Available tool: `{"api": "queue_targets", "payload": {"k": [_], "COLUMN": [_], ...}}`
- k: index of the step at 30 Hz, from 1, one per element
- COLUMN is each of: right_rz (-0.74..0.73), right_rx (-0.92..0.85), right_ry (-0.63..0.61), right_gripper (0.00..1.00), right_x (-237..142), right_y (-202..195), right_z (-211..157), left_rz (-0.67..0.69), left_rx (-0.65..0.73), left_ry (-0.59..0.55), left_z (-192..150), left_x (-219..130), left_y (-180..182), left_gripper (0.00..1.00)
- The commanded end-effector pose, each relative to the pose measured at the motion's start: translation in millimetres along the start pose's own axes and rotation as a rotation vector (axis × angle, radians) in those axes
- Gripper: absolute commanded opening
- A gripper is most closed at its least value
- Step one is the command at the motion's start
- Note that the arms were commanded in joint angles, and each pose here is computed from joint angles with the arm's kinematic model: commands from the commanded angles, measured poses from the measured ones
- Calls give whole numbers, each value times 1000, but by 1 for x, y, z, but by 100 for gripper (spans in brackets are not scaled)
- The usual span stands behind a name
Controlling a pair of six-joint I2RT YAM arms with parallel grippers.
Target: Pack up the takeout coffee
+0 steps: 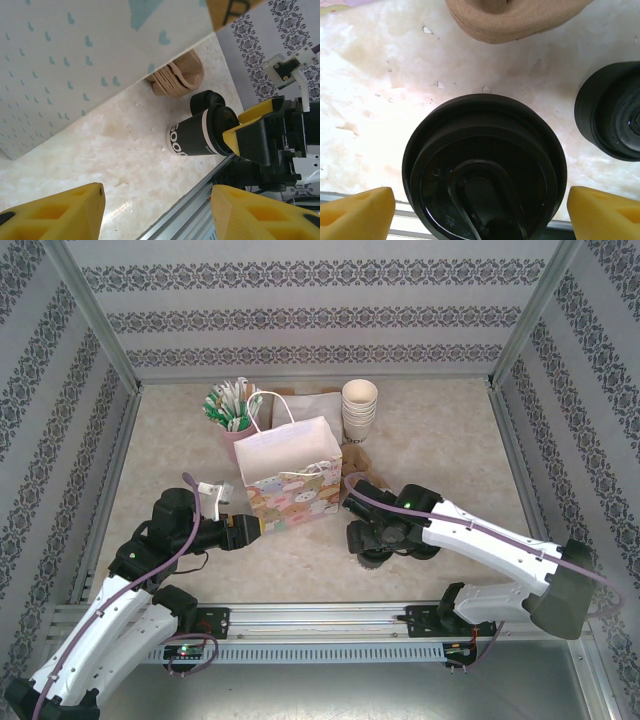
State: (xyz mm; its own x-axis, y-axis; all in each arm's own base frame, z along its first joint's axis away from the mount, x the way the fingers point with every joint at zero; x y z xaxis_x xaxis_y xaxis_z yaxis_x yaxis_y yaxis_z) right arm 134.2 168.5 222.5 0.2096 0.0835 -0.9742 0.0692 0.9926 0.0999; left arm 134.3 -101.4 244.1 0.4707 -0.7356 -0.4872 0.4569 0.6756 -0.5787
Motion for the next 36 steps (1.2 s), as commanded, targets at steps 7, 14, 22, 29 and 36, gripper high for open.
{"api": "queue_targets", "payload": {"k": [7, 14, 22, 29, 36], "right_rz": [44, 45, 32, 152, 243], "right_rx": [-79, -185, -246, -184, -251], "right_ry": [-59, -162, -255, -267, -236], "right_gripper": [93, 93, 77, 62, 56], "right_x": [-25, -46, -49, -32, 6], "right_y": [3, 5, -1, -8, 2], "right_z": [9, 21, 57, 108, 146], "left_rz": [2, 2, -3, -7, -16], "left_rx": [22, 24, 26, 28, 31], "left_ry": [1, -2, 0, 0, 1], "left_z": [-2, -1, -2, -1, -1], "left_x": [0, -1, -1, -1, -1], "left_y": [-1, -1, -1, -2, -3], "left_gripper": [59, 59, 59, 59, 58]}}
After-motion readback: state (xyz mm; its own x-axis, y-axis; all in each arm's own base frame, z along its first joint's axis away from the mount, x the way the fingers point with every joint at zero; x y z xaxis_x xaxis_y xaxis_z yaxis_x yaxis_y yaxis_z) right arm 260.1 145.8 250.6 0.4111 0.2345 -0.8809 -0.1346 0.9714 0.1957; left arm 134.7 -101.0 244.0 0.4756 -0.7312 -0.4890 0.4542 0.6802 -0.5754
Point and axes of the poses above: each hand's point on the last joint's axis, 136 mm out from that joint toward the fingers, its own x axis out along the fingers, its own y axis along the line the jaws close on, z = x × y, the point moved 9 cm from there along -x, back along the fingers, and after that the axes turned 10 degrees about x, right-handed, at the moved point
